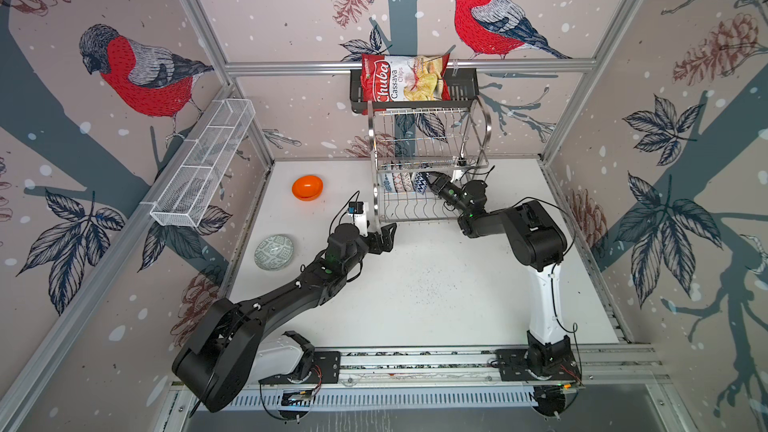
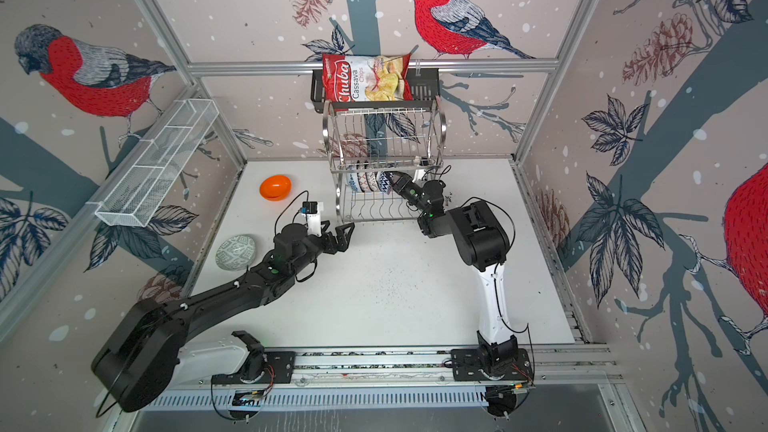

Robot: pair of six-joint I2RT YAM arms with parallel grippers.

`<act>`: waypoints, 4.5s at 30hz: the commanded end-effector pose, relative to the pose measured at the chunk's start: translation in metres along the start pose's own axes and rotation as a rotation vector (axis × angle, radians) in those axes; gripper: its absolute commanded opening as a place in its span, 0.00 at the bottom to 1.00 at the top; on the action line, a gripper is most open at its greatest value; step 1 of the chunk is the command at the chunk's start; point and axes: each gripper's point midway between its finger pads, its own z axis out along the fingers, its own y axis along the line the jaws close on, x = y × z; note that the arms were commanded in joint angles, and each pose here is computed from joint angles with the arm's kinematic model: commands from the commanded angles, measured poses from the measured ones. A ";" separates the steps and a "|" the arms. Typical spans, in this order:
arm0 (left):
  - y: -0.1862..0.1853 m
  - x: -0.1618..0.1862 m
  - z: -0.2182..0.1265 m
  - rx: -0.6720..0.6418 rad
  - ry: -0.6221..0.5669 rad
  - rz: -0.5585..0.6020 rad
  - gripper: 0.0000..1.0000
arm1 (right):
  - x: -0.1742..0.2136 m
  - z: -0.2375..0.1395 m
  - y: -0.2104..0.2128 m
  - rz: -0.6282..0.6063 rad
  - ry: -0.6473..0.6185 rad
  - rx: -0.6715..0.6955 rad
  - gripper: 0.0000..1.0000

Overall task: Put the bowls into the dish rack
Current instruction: 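Lower the bowl upright onto the rack wires with the right gripper, then open the right gripper and release the orange-patterned bowl in the rack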

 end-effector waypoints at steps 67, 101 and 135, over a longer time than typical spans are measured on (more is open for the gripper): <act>-0.002 -0.007 0.000 0.001 -0.018 0.017 0.98 | 0.012 0.019 -0.009 -0.032 0.000 -0.085 0.12; -0.002 -0.007 0.000 0.001 -0.015 0.018 0.98 | 0.013 0.024 -0.017 -0.058 0.008 -0.050 0.22; -0.002 -0.008 -0.001 0.003 -0.019 0.017 0.98 | 0.010 0.005 0.020 -0.024 -0.037 -0.099 0.27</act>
